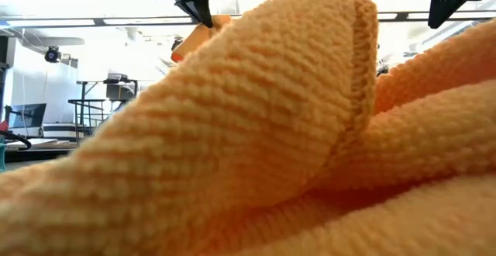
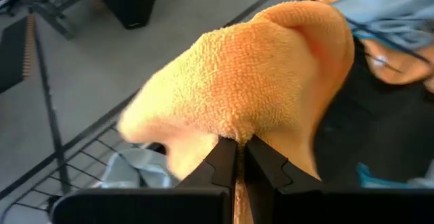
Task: Sort microfiber towel by color & place in baskets
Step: Put the yellow towel into the right black wire basket
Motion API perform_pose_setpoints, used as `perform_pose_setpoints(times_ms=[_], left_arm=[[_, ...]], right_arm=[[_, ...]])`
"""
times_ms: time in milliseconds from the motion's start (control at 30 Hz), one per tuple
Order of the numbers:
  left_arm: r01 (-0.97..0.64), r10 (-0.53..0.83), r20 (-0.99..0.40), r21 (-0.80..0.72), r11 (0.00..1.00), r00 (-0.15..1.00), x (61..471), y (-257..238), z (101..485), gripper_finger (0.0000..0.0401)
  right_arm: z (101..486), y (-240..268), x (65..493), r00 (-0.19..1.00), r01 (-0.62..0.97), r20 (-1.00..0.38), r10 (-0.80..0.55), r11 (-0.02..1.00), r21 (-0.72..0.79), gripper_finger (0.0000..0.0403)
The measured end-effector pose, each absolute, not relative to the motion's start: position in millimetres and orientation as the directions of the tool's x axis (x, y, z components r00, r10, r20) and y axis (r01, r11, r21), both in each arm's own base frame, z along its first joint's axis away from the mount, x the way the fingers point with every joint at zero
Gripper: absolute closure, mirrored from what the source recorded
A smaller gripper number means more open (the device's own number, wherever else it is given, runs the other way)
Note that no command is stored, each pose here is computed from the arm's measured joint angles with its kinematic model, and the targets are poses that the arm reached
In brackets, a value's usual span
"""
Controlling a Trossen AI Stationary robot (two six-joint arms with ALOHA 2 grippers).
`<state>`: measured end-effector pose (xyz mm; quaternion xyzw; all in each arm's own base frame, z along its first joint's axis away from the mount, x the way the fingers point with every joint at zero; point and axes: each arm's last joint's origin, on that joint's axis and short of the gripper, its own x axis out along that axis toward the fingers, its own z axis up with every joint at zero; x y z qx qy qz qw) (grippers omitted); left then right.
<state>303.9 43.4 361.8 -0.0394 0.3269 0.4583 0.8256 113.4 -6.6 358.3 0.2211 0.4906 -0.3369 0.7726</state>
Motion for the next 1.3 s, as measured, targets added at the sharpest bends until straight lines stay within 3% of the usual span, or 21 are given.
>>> perform_pose_setpoints(times_ms=[167,333,467,1133,1300], left_arm=[[-0.810,0.745,-0.569,0.217,0.545,0.348,306,72,362,0.0401],[-0.723,0.648,-0.562,0.122,0.680,0.514,330,90,359,0.0401],[-0.697,0.646,-0.506,0.117,0.708,0.572,350,102,352,0.0401],[-0.744,0.673,-0.557,0.139,0.654,0.488,366,136,317,0.0400],[-0.751,0.673,-0.555,0.124,0.648,0.489,366,136,318,0.0373]], right_arm=[[358,-7,113,0.292,0.737,-0.907,-0.304,0.675,0.011,0.0344],[358,-7,114,0.292,0.737,-0.907,-0.304,0.675,0.011,0.0344],[358,-7,114,0.293,0.738,-0.906,-0.304,0.675,0.012,0.0344],[358,-7,114,0.294,0.737,-0.906,-0.304,0.675,0.013,0.0344],[358,-7,114,0.294,0.737,-0.906,-0.304,0.676,0.012,0.0344]])
